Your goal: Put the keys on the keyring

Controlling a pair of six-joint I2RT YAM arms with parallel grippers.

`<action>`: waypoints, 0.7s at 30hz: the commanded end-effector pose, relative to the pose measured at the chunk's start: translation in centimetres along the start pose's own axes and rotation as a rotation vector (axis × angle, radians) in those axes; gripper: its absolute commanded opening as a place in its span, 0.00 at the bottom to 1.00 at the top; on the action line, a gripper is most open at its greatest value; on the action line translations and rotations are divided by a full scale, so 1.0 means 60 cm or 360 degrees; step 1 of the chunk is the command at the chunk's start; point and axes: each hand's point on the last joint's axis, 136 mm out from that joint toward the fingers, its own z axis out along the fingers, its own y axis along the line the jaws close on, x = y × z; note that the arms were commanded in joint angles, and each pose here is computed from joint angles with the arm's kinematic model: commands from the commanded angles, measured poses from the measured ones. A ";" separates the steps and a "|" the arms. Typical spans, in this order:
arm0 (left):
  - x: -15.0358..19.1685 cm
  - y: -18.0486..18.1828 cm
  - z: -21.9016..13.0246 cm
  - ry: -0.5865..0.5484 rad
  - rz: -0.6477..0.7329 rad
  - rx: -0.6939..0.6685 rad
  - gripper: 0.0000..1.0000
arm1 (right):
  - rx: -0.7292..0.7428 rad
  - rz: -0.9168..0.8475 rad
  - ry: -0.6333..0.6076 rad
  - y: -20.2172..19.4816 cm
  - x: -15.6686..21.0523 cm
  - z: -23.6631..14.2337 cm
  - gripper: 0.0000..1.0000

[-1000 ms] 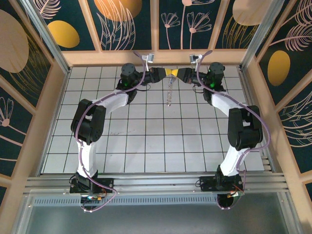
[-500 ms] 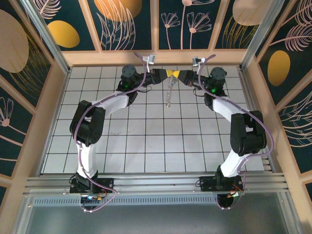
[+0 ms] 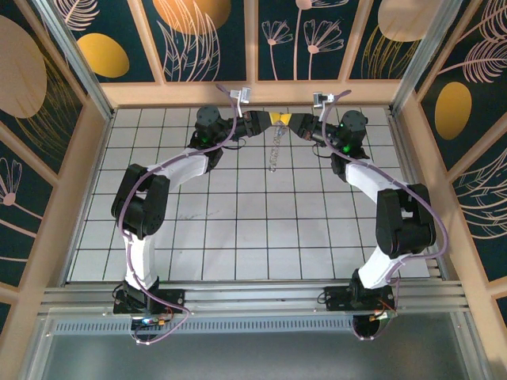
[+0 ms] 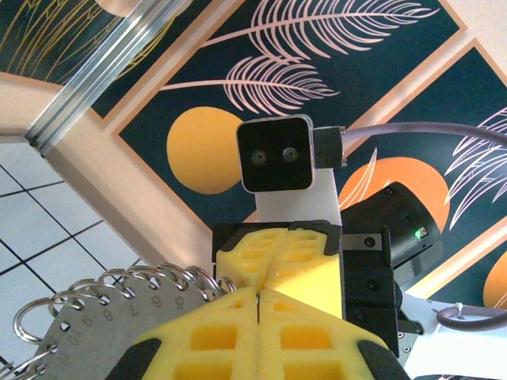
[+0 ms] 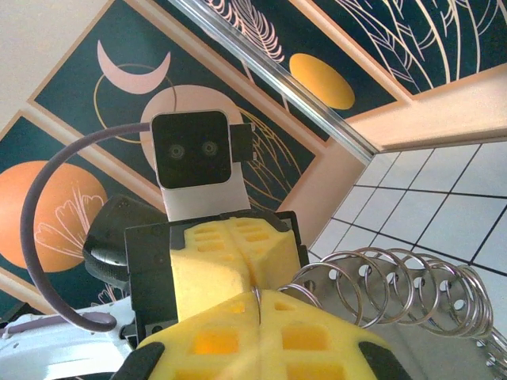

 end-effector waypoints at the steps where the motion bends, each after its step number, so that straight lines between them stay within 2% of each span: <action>1: -0.014 -0.052 0.000 -0.0031 0.0151 0.0076 0.00 | -0.0019 -0.0125 -0.0064 0.034 -0.020 0.000 0.00; 21: -0.020 -0.069 -0.005 -0.0063 0.0179 0.0107 0.00 | 0.0008 -0.0138 -0.0122 0.045 -0.032 -0.011 0.00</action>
